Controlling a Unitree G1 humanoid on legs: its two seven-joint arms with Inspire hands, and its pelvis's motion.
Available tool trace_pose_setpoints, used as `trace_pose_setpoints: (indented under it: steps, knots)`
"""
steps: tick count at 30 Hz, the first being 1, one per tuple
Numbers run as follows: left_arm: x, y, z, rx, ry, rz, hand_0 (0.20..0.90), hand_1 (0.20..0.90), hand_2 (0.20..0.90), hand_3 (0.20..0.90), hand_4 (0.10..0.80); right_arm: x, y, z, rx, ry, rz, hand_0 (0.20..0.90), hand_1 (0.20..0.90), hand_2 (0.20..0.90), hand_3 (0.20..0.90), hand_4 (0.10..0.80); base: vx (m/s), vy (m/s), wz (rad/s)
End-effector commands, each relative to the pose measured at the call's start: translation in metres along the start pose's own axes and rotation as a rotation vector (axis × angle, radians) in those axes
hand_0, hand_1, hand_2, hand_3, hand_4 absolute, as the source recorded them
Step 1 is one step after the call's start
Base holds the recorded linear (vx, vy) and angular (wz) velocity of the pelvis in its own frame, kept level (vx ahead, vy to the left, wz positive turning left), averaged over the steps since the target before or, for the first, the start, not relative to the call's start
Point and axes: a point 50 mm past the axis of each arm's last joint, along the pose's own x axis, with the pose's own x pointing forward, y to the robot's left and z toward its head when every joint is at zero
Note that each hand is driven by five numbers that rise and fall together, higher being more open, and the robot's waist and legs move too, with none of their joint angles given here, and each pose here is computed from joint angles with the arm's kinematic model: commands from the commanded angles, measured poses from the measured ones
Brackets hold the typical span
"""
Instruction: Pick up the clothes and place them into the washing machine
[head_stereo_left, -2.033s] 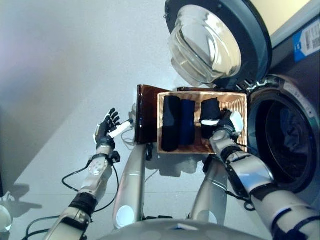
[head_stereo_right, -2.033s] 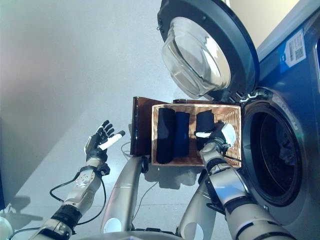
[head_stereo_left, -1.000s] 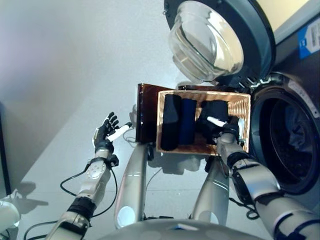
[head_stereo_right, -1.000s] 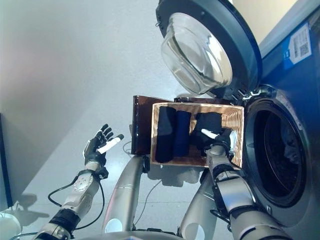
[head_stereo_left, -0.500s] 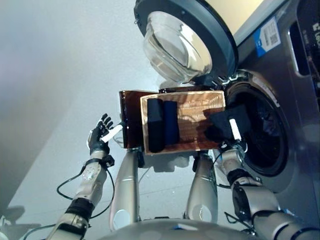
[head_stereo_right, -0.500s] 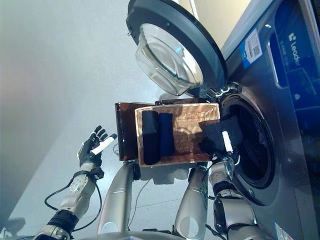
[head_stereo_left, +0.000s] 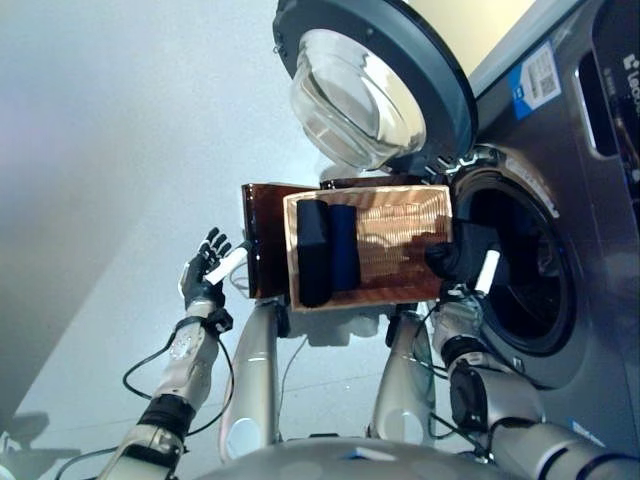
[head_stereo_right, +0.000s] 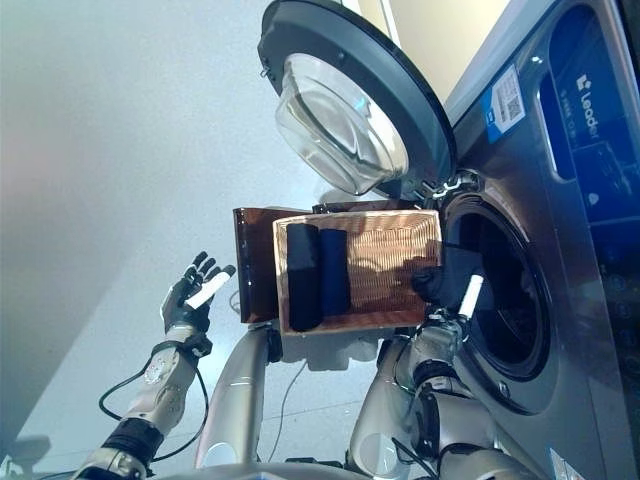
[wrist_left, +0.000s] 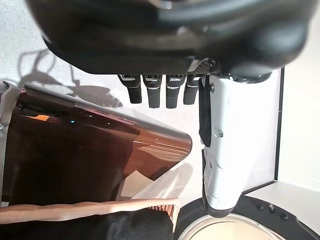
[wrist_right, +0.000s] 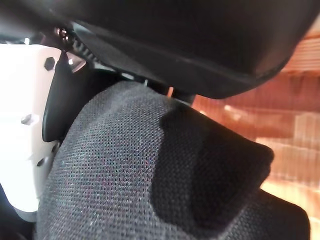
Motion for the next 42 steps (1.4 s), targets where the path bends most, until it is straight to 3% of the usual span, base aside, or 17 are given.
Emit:
trace_pose_setpoints:
  steps: [1,9,24,42]
  knots:
    - [0.007,0.003,0.021,-0.016,-0.114,0.019,0.900,0.900,0.900,0.900,0.800,0.010,0.016,0.041,0.074,-0.172,0.010,0.200,0.200,0.200,0.200,0.300,0.000,0.000,0.00]
    - [0.003,0.007,0.025,0.004,-0.122,0.013,0.900,0.900,0.900,0.900,0.800,0.014,0.048,0.070,0.231,-0.292,0.014,0.200,0.200,0.200,0.200,0.300,0.000,0.000,0.00]
    - [-0.002,0.018,0.022,0.023,-0.104,0.045,0.900,0.900,0.900,0.900,0.800,0.015,0.081,0.121,0.288,-0.438,0.028,0.200,0.200,0.200,0.200,0.300,-0.001,0.002,-0.01]
    - [-0.004,0.029,0.022,0.069,-0.088,0.060,0.900,0.900,0.900,0.900,0.800,0.014,0.098,0.162,0.285,-0.521,-0.085,0.200,0.200,0.200,0.200,0.300,0.018,-0.005,0.01]
